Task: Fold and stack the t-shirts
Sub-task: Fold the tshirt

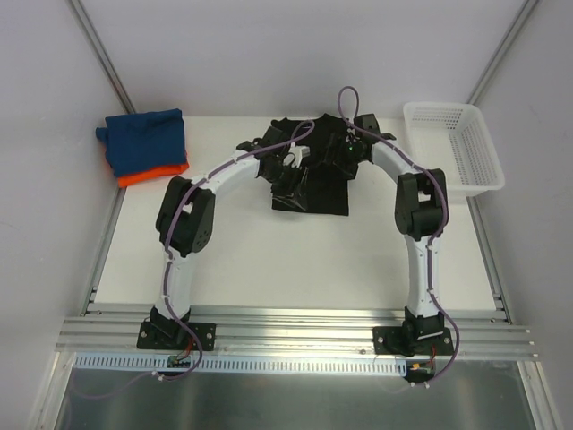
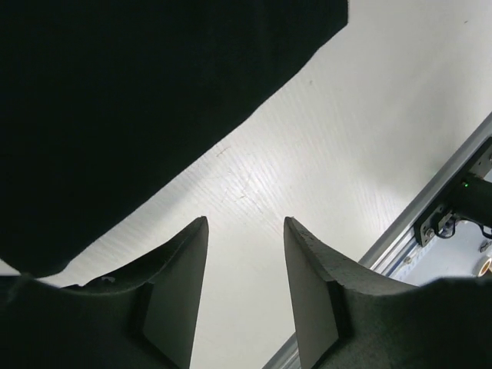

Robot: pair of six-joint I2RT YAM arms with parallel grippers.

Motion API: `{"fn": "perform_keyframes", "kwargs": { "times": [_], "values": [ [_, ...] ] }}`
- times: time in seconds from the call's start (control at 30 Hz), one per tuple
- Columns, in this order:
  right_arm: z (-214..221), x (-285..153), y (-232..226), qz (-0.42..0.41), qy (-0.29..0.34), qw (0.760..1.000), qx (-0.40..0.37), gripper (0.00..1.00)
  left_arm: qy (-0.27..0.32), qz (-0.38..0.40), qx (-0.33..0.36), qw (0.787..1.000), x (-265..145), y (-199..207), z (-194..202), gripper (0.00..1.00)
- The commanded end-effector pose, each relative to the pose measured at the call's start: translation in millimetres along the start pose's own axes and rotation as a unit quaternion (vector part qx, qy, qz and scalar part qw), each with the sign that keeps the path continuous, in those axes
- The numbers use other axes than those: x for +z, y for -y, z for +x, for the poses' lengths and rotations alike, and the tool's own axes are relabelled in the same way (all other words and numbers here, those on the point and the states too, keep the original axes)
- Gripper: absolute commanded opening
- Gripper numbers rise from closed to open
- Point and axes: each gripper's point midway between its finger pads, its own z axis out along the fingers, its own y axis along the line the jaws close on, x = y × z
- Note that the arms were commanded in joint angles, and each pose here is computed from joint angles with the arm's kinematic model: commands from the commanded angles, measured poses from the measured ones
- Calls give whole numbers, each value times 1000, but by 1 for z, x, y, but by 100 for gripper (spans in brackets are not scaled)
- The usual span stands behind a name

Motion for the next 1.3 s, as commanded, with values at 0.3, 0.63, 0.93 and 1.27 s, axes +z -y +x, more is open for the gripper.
{"fn": "perform_keyframes", "kwargs": {
  "times": [0.3, 0.63, 0.93, 1.27],
  "values": [
    [-39, -3, -43, -41, 55, 998, -5, 77, -17, 0, -14, 1000, 43, -33, -14, 41],
    [-87, 9, -52, -40, 120, 992, -28, 79, -41, -6, -31, 999, 48, -38, 7, 39],
    [-71, 22, -41, -35, 96, 994, -23, 79, -11, -13, -3, 1000, 19, -19, -4, 39],
    [-89, -48, -96, -89, 143, 985, -49, 79, 123, -47, 69, 989, -60, 1, -90, 36]
  ]
}}
